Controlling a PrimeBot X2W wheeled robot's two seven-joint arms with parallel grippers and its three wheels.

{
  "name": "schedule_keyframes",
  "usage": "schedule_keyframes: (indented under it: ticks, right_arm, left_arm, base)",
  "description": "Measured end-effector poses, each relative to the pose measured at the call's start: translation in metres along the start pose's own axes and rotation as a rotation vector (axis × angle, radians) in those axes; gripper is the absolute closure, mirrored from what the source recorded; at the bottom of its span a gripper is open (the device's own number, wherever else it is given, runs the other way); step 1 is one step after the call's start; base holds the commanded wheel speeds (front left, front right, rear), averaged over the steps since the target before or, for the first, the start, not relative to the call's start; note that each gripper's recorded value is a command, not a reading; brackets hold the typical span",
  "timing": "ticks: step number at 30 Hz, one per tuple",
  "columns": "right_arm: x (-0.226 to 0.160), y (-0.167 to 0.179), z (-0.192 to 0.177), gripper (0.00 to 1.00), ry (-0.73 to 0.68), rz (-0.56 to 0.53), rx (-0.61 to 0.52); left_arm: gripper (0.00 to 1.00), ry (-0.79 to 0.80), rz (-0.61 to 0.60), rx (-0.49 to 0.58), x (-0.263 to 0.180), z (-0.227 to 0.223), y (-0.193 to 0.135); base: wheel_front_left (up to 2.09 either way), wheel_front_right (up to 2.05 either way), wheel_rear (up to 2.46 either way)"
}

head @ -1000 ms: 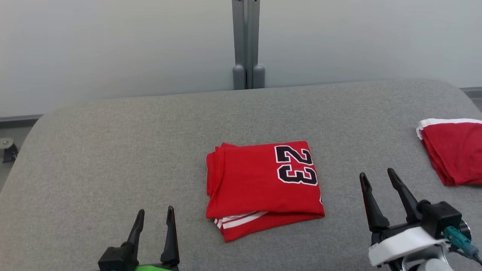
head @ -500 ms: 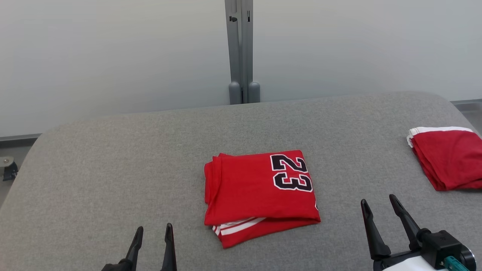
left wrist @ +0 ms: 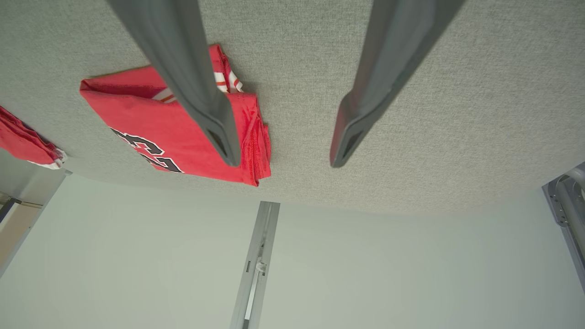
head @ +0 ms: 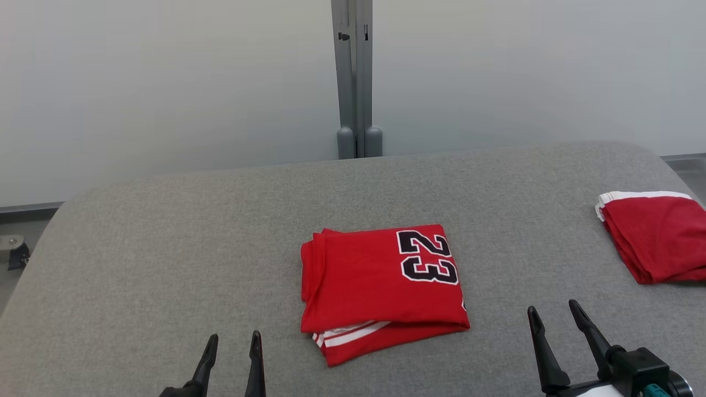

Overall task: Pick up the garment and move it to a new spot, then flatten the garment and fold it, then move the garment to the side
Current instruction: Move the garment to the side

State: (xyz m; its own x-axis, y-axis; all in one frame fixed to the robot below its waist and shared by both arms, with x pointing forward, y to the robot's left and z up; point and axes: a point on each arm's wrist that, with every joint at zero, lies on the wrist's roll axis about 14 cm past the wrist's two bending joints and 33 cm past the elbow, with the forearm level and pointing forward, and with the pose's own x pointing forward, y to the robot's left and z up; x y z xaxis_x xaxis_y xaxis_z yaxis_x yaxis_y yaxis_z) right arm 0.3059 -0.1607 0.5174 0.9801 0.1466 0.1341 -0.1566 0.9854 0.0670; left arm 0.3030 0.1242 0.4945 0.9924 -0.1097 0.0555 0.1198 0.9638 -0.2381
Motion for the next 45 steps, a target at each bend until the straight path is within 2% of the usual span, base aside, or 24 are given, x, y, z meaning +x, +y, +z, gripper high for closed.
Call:
schedule_keyframes:
  ticks: [37, 45]
  right_arm:
    - [0.0013, 0.0012, -0.0012, 0.0, 0.0, -0.014, 0.021]
    - [0.0022, -0.0021, -0.0017, 0.0, -0.002, -0.035, 0.061]
  left_arm:
    - [0.0, 0.006, -0.015, 0.02, 0.0014, -0.002, -0.0041]
    - [0.0, 0.012, -0.011, 0.02, 0.0016, -0.0036, -0.0031]
  base:
    - [0.0, 0.0, 0.0]
    - [0.0, 0.0, 0.0]
